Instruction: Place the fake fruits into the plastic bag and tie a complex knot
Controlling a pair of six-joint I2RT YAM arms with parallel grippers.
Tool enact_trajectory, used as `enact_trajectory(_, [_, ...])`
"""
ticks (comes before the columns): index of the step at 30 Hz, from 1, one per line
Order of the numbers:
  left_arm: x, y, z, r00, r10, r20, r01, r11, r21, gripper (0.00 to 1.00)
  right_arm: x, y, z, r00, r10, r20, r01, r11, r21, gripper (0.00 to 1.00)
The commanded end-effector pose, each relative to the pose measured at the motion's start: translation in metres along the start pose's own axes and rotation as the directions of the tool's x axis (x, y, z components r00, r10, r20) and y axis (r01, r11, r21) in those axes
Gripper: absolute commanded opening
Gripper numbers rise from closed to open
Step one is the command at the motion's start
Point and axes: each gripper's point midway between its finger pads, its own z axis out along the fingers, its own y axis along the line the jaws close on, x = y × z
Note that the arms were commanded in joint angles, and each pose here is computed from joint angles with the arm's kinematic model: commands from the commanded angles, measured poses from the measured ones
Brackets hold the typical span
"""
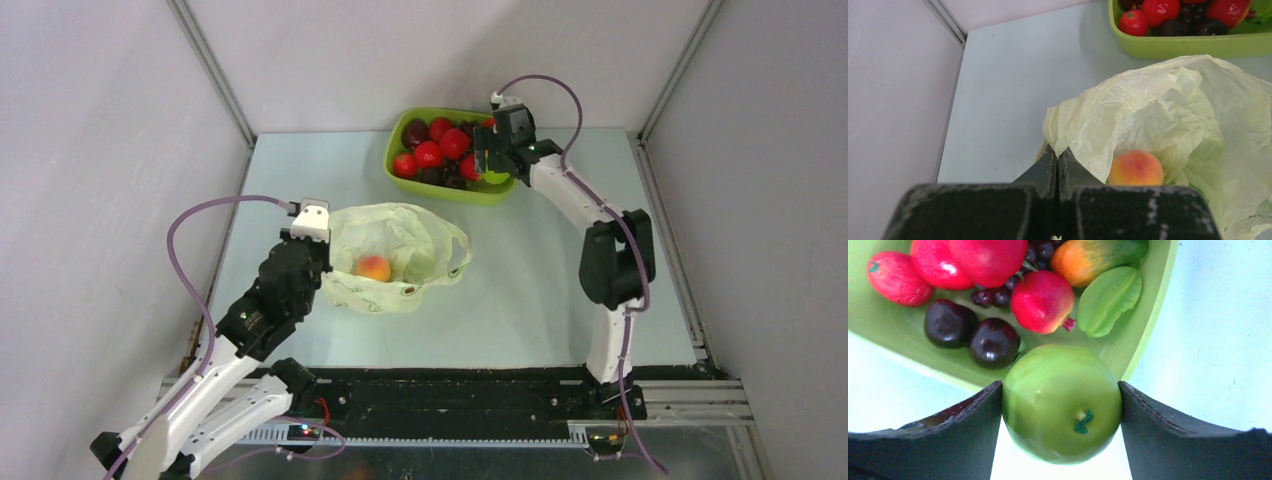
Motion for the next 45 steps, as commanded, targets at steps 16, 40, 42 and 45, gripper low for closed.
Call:
enact_trajectory(16, [-0.028,-0.004,-0.005,0.995,-0.069,0.067,0.066,0.997,0.045,0.00,0.005,0.157,-0.190,0.977,0.098,0.189,0.054,0.744,-0.665,0.51])
enact_trajectory(40, [-0.026,-0.008,-0.003,0.996,-0.070,0.059,0.067,0.996,0.060,0.00,0.124,0.353,-0.200,0.997,-0.051,0.049,0.068,0.479,-0.875,0.50])
enact_trajectory(42, [-0.026,-0.008,-0.003,0.996,-0.071,0.060,0.067,0.996,0.060,0.00,0.133,0.359,-0.194,0.996,-0.075,0.044,0.075,0.486,-0.871,0.50])
enact_trajectory(45, [-0.026,-0.007,-0.003,0.996,-0.071,0.060,0.067,0.996,0.058,0.00,0.142,0.365,-0.187,0.994,-0.096,0.042,0.085,0.501,-0.861,0.51])
